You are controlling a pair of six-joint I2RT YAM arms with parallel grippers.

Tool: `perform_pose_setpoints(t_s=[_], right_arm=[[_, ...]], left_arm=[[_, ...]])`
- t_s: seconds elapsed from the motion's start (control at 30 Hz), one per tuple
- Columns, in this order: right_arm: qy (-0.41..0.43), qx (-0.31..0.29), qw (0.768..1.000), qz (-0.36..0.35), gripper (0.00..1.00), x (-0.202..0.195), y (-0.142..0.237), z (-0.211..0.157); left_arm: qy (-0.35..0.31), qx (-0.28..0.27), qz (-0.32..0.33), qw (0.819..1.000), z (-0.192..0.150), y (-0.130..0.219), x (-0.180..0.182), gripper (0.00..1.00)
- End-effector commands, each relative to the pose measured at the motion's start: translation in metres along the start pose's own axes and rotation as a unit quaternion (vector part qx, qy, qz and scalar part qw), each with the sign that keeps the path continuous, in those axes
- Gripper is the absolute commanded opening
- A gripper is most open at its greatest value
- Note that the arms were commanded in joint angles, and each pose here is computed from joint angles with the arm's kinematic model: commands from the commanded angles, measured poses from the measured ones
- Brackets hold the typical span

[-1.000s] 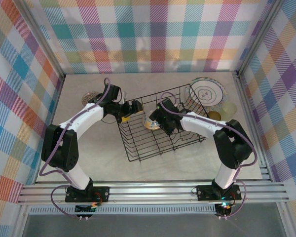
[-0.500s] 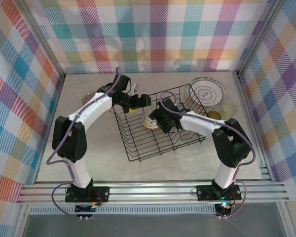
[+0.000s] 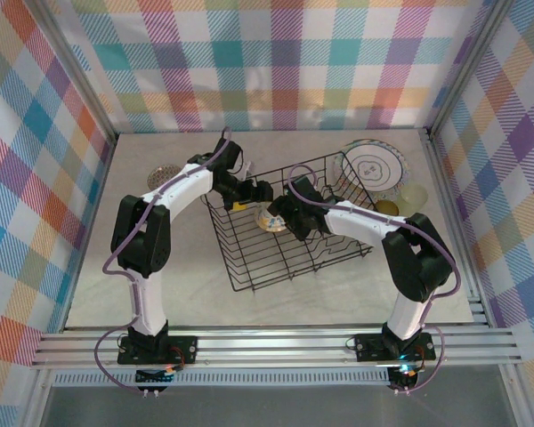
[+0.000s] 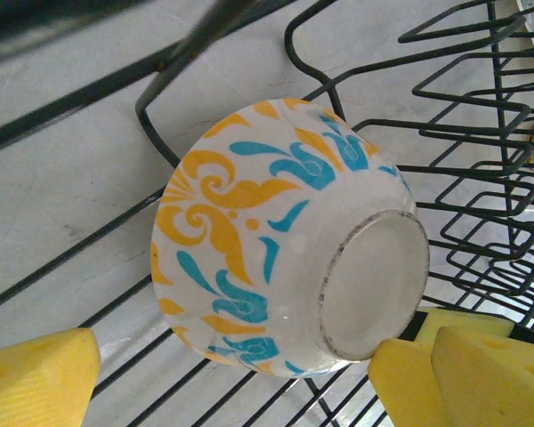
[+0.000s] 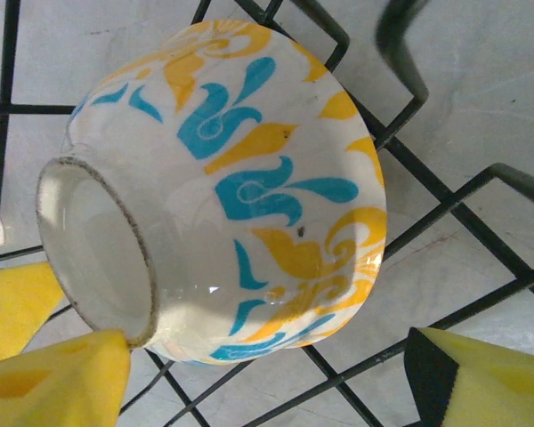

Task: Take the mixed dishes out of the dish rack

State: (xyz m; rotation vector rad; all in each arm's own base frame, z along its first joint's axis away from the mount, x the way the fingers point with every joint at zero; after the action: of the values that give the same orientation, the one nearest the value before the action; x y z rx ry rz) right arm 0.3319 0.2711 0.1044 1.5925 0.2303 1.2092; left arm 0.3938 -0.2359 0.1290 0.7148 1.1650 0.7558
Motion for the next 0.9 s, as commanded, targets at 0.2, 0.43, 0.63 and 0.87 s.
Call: perform_pose_setpoints(t_s=[0.2,0.43,0.63,0.87], right_arm=[[0.062,-0.01,0.998,-0.018,0.88,0.002,0.034,0.006],[0.08,-0.011,0.997,0.008,0.87,0.01,0.051,0.005],[0.081,-0.007,0.997,0.001,0.87,0.007,0.048,0.01],[0.071,0.009,0.997,-0.023,0.88,0.003,0.033,0.018]], left_arm=[[0.005,0.013,-0.003,1.0,-0.007,-0.012,0.004,0.9],[0.027,0.014,-0.007,1.0,-0.002,-0.022,0.007,0.78],[0.039,0.018,-0.009,0.999,-0.001,-0.029,0.008,0.7],[0.038,0.028,-0.016,0.999,-0.014,-0.031,0.005,0.63]])
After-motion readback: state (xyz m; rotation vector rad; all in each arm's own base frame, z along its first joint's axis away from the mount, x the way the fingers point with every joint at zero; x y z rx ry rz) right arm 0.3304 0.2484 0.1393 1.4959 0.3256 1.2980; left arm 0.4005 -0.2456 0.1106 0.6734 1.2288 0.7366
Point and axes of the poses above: each hand's point on the last joint's axis, 136 mm out from that joint toward the fingers, its own y axis back along the fingers, its own x axis along the line the jaws close on, z = x × y, the point moved 3 cm from there along y, back along the fingers, and after that the axes turned 4 degrees about -y, right-handed, at the moved point
